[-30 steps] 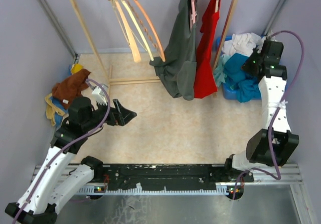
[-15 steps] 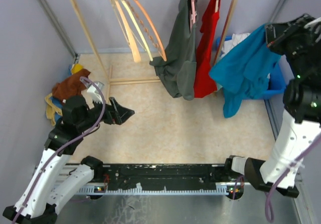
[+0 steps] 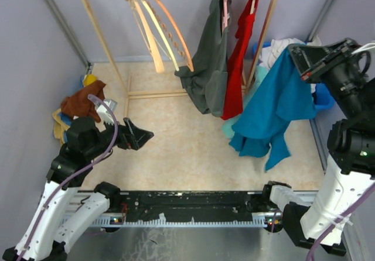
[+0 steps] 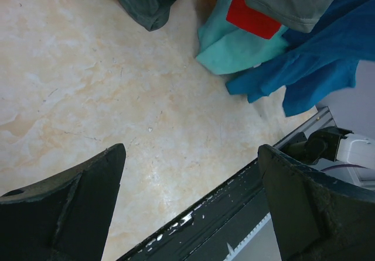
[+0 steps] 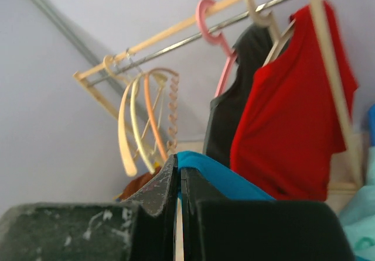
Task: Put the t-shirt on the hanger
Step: Place the T-shirt at the center of the board.
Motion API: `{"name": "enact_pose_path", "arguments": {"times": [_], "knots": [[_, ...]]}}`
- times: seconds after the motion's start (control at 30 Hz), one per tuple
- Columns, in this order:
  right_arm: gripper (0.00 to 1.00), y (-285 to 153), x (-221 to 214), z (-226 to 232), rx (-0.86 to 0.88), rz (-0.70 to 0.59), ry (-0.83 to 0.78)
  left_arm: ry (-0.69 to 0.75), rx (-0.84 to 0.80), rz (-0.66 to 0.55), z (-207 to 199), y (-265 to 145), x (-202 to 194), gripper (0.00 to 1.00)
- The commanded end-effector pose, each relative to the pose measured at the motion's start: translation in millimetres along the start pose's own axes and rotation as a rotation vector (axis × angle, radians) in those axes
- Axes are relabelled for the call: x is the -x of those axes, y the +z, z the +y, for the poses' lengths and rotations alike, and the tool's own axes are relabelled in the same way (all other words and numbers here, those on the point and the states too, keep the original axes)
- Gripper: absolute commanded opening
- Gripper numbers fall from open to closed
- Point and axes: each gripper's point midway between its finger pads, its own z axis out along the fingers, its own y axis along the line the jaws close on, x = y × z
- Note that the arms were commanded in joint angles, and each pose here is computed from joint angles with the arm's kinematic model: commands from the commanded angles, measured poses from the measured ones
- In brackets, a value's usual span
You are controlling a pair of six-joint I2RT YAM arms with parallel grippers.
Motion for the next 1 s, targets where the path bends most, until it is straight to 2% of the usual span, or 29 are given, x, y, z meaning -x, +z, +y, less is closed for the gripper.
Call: {"name": "enact_pose_path", "arguments": {"times": [0.0, 0.1, 0.27, 0.4, 0.47, 0.57, 0.67, 0.83, 0.97], "knots": [[0.00, -20, -19, 65, 0.377, 0.085, 0.062, 0.028, -0.001, -0.022, -4, -7, 7, 1.00], [0.00, -42, -32, 85, 0.485, 0.125, 0.123, 0.028, -0.003, -0.020, -3, -6, 6, 1.00], [0.00, -56, -64, 80, 0.504, 0.205, 0.226, 0.028, -0.013, -0.016, -4, -3, 6, 1.00], [0.00, -41, -112, 41, 0.420, 0.341, 0.377, 0.039, -0.063, -0.013, -14, -2, 8, 1.00], [0.00, -30, -137, 23, 0.381, 0.413, 0.434, 0.075, -0.153, -0.001, -28, -1, 9, 1.00], [0.00, -17, -170, 4, 0.347, 0.516, 0.478, 0.084, -0.291, 0.037, -50, -3, 3, 1.00], [0.00, -3, -197, -1, 0.312, 0.582, 0.469, 0.081, -0.350, 0.054, -57, 0, -2, 1.00], [0.00, 13, -256, 32, 0.304, 0.715, 0.400, 0.063, -0.380, 0.085, -56, 4, -13, 1.00], [0.00, 0, -299, 85, 0.370, 0.808, 0.311, 0.066, -0.355, 0.080, -51, 2, -16, 1.00]]}}
